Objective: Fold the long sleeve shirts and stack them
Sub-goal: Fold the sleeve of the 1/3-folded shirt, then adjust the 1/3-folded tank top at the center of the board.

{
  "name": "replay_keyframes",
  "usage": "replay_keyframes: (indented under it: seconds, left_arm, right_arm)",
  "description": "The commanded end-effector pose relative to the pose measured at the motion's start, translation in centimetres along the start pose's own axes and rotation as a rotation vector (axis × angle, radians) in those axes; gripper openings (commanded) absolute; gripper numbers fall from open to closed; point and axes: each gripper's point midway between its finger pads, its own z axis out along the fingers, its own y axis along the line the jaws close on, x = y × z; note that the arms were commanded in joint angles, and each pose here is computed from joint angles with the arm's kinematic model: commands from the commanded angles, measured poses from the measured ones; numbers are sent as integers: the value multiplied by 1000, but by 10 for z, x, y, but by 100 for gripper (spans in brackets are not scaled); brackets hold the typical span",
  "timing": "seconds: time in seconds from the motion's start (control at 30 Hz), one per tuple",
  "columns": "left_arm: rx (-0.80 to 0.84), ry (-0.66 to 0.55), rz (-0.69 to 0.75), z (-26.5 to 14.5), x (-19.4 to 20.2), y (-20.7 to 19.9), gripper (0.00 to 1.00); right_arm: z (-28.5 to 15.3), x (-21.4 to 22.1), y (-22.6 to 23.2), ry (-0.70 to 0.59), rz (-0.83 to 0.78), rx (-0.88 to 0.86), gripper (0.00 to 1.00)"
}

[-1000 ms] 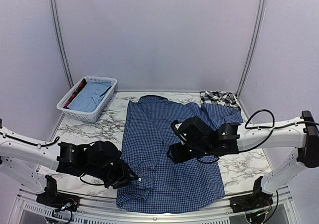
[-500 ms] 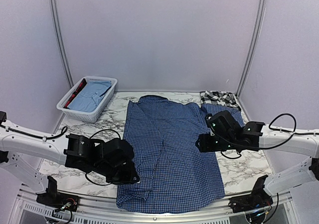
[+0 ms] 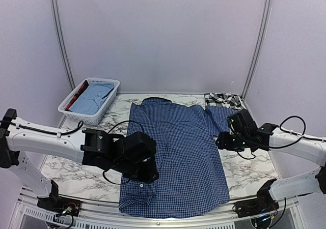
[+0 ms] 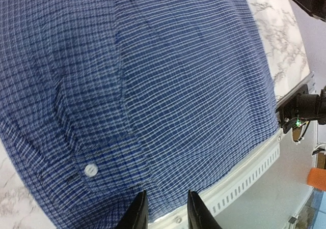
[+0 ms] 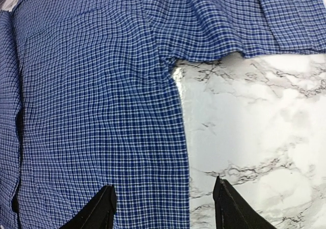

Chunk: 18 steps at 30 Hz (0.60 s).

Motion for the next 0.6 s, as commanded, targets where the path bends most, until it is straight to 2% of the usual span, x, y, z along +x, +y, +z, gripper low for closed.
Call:
replay_keyframes:
  seconds: [0.0, 0.13, 0.33, 0.43, 0.57]
  left_arm:
    - [-12, -59, 156, 14, -38, -27, 27]
    - [-18, -87, 192, 36, -67, -49, 29]
    - [27, -105, 275, 75, -94, -99, 29]
    - [97, -91, 312, 94, -98, -135, 29]
    - [147, -34, 325, 134, -75, -167, 28]
  right_arm:
    - [-11, -15, -10, -57, 46, -34, 61]
    - [-12, -21, -37, -81, 98, 13, 61]
    - [0, -69, -83, -158, 228, 58, 58]
    - [11, -84, -90, -165, 241, 71, 58]
    - [19, -84, -96, -139, 239, 78, 57]
